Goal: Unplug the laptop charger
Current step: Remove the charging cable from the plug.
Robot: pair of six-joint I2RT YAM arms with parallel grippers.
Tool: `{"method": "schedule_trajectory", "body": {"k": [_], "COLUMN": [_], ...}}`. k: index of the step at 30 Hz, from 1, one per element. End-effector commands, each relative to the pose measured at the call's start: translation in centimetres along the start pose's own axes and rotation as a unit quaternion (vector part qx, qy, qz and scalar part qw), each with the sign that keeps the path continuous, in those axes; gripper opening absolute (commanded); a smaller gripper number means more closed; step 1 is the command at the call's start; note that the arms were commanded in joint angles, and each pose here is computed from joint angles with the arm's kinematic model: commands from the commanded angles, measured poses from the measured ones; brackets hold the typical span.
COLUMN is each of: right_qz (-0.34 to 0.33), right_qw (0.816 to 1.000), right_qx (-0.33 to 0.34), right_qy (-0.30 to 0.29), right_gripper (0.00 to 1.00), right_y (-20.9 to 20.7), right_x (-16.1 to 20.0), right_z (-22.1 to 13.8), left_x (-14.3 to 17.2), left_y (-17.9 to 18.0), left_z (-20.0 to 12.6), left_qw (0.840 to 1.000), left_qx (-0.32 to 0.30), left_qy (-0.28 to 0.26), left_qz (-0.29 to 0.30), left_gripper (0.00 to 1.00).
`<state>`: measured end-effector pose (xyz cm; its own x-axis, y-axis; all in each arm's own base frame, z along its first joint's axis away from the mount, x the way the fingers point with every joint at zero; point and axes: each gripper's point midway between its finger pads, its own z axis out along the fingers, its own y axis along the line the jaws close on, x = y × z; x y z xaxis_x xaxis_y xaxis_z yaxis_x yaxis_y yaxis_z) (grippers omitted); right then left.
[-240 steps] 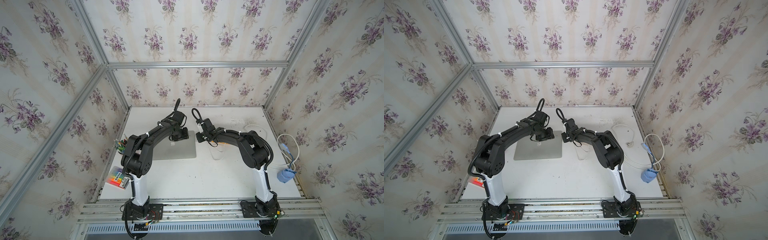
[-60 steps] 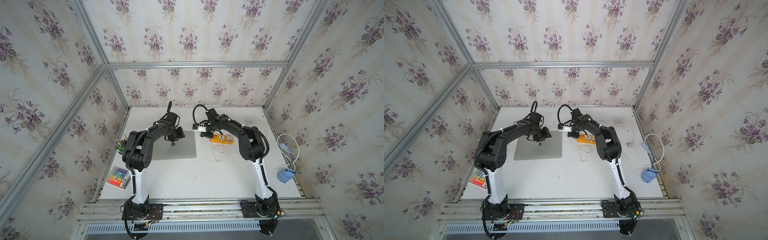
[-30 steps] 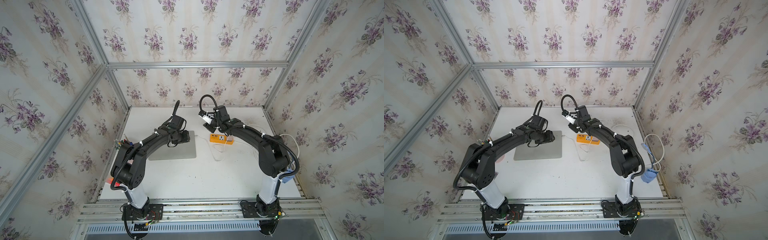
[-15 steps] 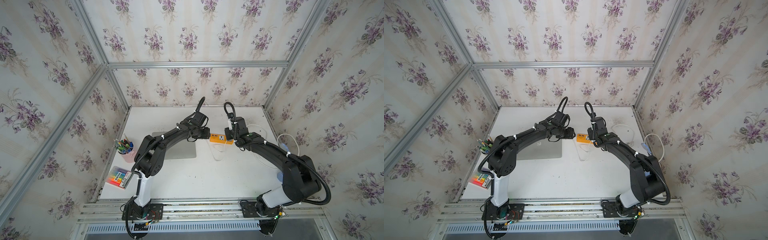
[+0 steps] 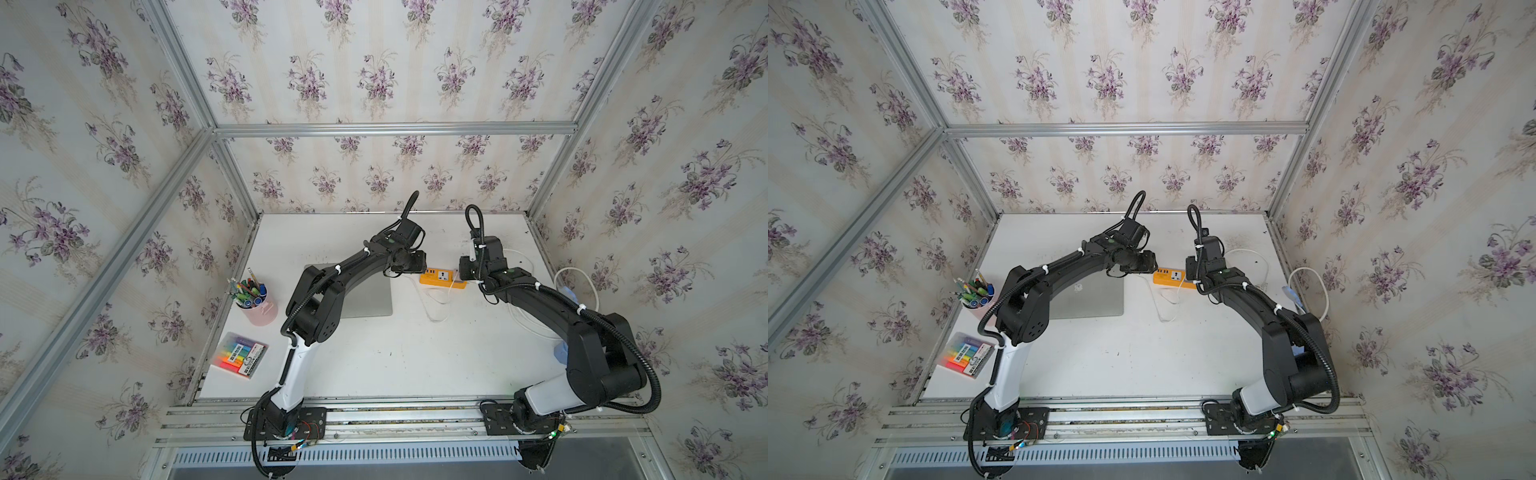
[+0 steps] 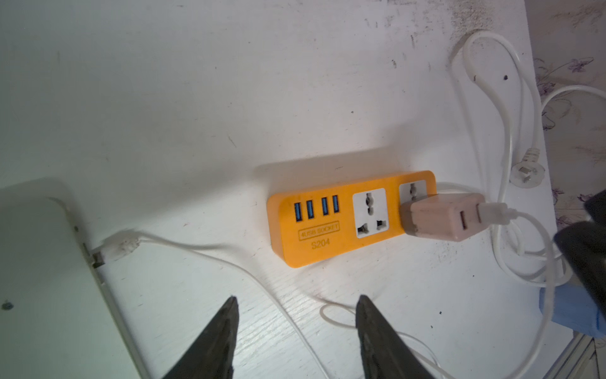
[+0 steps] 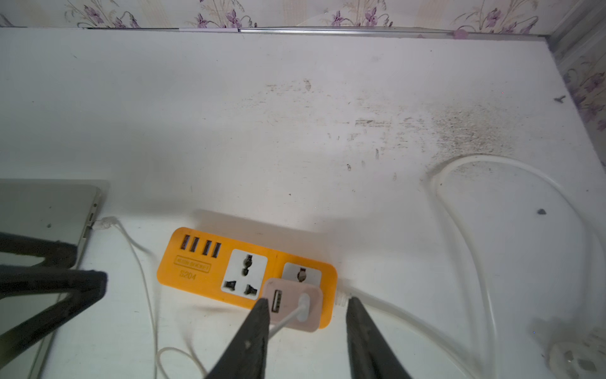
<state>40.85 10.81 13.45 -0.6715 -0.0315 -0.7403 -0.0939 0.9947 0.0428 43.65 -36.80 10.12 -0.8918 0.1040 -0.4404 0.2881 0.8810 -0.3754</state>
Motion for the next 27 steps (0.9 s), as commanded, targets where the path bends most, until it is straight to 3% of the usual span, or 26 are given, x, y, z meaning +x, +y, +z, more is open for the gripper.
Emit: {"method": "schedule_trajectory", "body": {"k": [1,10,27], "right_qz": [0.023,0.028,0.030], "right_qw": [1.000,0.999,0.998], "right_qx": [-0.015,-0.017,-0.054], "right_qy": [-0.002,0.020,0.019], "right_gripper": [0.36,0.26,0.24], "right_y": [0.2,-0.9,0.4], "right_x": [0.0,1.8,1.6], "right_z": [-0.6,-0.2,1.9], "left_x": [0.3,0.5,0.3], "left_y": [-0.8,-4.7,-8.4], "left_z": [0.5,2.5,4.4], "left_qw": [1.000,0.996,0.990], "left_qx": [0.005,0.084,0.131], "left_qy": [0.015,0.030,0.036], "left_qz": [-0.006,-0.025,-0.029], "left_gripper": [0.57,0.49,0.51]}}
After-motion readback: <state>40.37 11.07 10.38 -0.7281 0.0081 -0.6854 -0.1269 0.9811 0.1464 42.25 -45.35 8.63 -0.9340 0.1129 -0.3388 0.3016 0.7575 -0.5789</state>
